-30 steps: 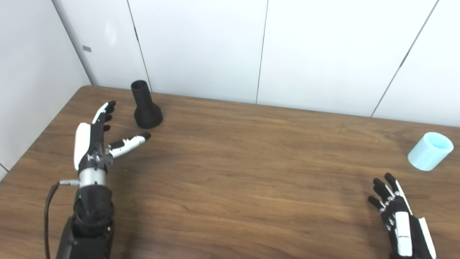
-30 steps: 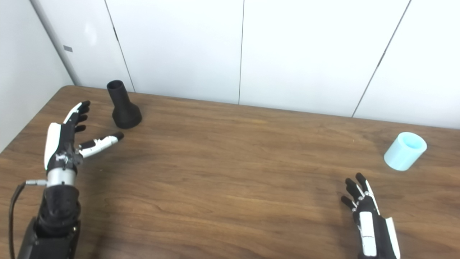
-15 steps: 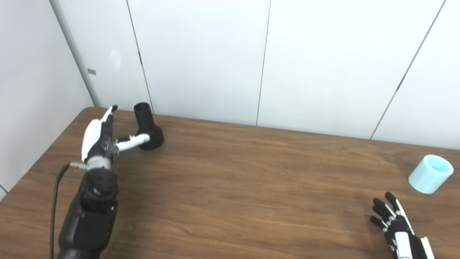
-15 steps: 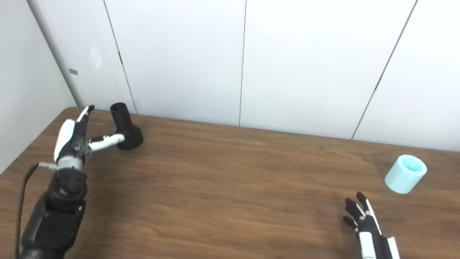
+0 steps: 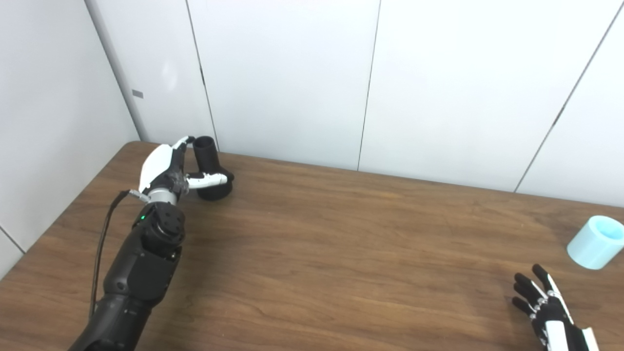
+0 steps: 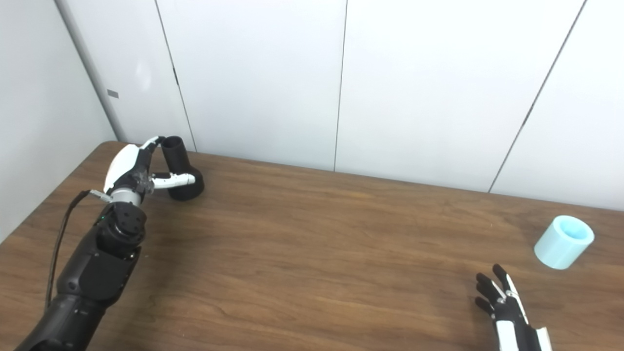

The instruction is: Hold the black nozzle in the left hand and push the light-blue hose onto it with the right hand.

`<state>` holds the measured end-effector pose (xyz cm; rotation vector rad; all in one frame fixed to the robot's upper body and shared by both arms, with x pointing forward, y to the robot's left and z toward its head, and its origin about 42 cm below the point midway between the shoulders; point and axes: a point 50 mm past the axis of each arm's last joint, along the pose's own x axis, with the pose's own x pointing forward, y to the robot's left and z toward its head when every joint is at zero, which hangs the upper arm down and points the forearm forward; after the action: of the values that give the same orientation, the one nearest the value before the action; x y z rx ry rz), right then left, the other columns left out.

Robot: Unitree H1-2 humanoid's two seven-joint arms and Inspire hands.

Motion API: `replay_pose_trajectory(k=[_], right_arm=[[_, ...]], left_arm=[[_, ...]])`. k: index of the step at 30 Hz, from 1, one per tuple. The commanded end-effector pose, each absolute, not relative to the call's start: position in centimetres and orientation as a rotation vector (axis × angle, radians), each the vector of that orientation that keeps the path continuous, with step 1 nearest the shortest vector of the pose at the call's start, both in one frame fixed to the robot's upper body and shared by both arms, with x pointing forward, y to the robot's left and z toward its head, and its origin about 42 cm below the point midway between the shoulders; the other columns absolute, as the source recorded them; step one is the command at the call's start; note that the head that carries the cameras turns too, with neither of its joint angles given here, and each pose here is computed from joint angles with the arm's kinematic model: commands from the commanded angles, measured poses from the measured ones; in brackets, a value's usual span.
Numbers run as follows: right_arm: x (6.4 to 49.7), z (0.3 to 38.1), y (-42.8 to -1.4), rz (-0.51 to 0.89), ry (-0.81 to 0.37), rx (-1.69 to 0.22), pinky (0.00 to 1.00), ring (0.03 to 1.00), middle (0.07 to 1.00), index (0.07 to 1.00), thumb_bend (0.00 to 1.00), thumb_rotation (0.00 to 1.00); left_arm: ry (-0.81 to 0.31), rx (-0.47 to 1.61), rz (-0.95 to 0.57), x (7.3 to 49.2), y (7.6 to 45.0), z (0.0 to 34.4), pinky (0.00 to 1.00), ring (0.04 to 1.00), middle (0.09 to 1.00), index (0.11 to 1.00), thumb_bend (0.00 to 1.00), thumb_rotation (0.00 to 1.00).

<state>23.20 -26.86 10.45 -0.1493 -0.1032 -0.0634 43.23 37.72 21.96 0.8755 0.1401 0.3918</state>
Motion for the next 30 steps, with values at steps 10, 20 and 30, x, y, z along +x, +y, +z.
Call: replay_pose_trajectory(k=[10,20,30], right_arm=[[22.2,8.0,-27.1,-0.095,-0.041,-0.202,0.90,0.876,0.839,0.931,0.60,1.00],[22.1,8.2,-27.0,-0.116,-0.039,-0.236,0.93,0.856,0.797,0.930,0.69,1.00],[22.0,8.5,-27.0,-0.118,-0.044,-0.248,0.97,0.856,0.781,0.931,0.66,1.00]], left_arm=[[0.105,0.914,0.422,44.9,38.3,24.7,1.00,1.000,0.976,0.942,1.00,0.31],[0.184,1.023,0.444,45.4,38.8,23.4,1.00,0.943,0.905,0.881,0.99,0.34],[0.228,1.029,0.423,45.7,38.2,21.8,1.00,0.957,0.887,0.854,0.97,0.32]])
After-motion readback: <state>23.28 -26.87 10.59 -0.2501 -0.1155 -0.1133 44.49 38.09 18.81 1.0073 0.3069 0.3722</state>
